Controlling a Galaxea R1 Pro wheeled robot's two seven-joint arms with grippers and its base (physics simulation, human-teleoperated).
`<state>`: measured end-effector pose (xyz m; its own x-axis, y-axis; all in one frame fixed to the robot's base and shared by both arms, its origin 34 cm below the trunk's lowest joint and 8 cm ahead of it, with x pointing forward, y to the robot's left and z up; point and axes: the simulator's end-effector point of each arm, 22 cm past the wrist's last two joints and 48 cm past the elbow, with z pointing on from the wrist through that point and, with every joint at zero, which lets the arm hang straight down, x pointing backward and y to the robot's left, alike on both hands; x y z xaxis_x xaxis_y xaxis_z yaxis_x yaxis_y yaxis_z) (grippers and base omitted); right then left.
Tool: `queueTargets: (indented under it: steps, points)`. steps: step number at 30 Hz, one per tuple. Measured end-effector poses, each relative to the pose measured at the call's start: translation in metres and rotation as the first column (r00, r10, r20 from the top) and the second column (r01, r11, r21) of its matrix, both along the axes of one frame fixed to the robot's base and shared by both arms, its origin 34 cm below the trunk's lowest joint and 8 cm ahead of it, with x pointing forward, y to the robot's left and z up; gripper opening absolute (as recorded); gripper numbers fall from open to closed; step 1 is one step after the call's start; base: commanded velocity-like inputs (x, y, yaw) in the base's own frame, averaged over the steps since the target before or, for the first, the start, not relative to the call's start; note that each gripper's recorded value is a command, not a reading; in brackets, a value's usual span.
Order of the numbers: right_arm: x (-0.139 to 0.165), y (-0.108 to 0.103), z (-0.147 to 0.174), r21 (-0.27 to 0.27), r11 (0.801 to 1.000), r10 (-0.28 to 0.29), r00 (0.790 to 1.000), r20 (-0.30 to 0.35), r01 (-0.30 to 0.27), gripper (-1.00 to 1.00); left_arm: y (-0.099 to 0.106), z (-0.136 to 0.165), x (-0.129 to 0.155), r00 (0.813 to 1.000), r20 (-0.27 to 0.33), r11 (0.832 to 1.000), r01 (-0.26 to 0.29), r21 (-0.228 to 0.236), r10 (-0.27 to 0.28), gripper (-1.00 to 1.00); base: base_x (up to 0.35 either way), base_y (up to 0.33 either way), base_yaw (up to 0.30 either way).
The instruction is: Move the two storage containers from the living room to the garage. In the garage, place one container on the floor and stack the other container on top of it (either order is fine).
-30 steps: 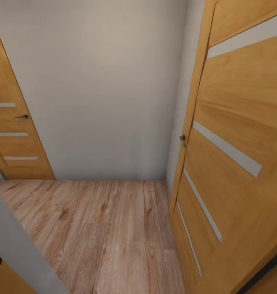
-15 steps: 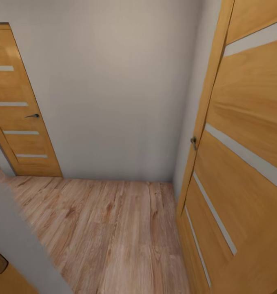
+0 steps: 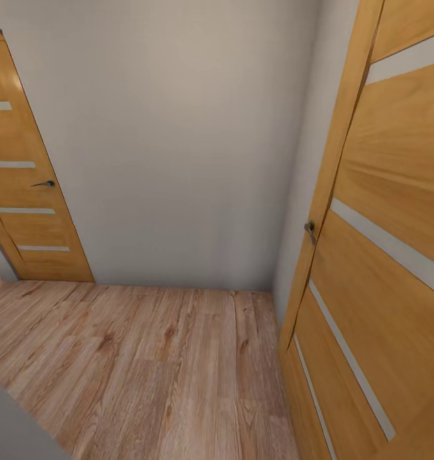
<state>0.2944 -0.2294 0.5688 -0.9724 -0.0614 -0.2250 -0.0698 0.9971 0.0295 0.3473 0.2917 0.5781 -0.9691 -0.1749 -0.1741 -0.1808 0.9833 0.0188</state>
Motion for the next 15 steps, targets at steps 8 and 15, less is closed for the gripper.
queueTargets:
  steps: [8, 15]
  points:
    - [-0.0002, 0.0, 0.0001, 0.0, 1.0, 0.0, 1.0, 0.0, 0.0, 1.0, 0.0002, 0.0002, -0.0001, 1.0, 0.0, 1.0, 0.0, 0.0, 0.0, 1.0, 0.095, 0.0, 0.0]
    - [-0.0001, 0.0, 0.0002, 0.0, 1.0, 0.0, 1.0, 0.001, 0.0, 1.0, 0.0002, 0.0002, -0.0001, 1.0, 0.001, 1.0, 0.0, 0.0, 0.0, 1.0, 0.304, 0.0, 0.0]
